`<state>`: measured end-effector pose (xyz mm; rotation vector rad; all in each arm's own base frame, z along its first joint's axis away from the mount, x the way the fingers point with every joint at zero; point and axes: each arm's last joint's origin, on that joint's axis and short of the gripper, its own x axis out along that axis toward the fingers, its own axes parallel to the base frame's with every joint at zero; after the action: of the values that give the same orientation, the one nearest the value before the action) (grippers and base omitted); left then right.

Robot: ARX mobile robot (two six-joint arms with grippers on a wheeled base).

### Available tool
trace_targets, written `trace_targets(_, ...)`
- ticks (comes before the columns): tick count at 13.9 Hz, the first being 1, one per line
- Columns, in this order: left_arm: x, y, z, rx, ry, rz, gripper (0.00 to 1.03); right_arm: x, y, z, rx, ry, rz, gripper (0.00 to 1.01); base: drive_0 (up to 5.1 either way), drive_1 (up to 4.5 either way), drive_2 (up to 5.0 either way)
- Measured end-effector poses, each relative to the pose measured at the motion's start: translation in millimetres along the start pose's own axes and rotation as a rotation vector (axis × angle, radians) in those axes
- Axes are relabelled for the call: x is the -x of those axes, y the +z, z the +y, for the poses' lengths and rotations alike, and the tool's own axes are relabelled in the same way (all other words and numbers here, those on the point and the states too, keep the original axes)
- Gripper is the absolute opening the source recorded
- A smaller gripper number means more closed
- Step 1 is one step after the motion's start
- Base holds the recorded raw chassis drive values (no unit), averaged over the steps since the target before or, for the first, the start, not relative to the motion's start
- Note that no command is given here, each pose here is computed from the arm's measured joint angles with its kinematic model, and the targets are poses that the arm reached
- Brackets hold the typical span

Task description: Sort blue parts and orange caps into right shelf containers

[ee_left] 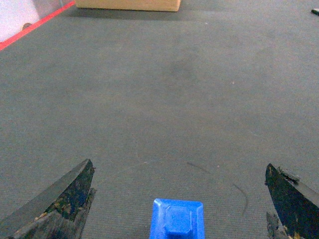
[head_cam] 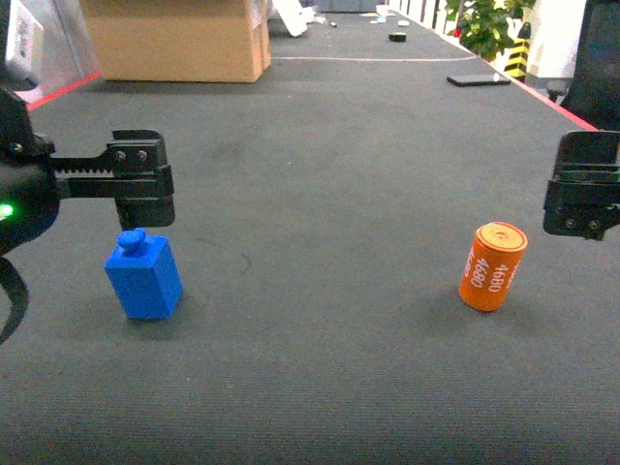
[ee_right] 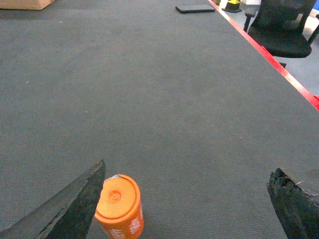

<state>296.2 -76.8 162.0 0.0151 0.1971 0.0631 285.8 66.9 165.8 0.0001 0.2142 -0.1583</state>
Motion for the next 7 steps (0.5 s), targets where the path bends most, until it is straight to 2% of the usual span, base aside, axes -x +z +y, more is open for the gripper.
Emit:
trace_targets(3, -18, -4.2, -6.6, -0.006, -0.013, 0.028, 0.98, -17, -2.7, 14.1, 0.009, 0.022, 0.031, 0.98, 0.0, 0.00, 0.0)
trace_targets(7, -30, -13.6, -0.7, -0.008, -0.004, 0.062, 0.98, -35, -11.9, 22.9, 0.002, 0.039, 0.086, 0.98, 0.0, 0.00, 0.0)
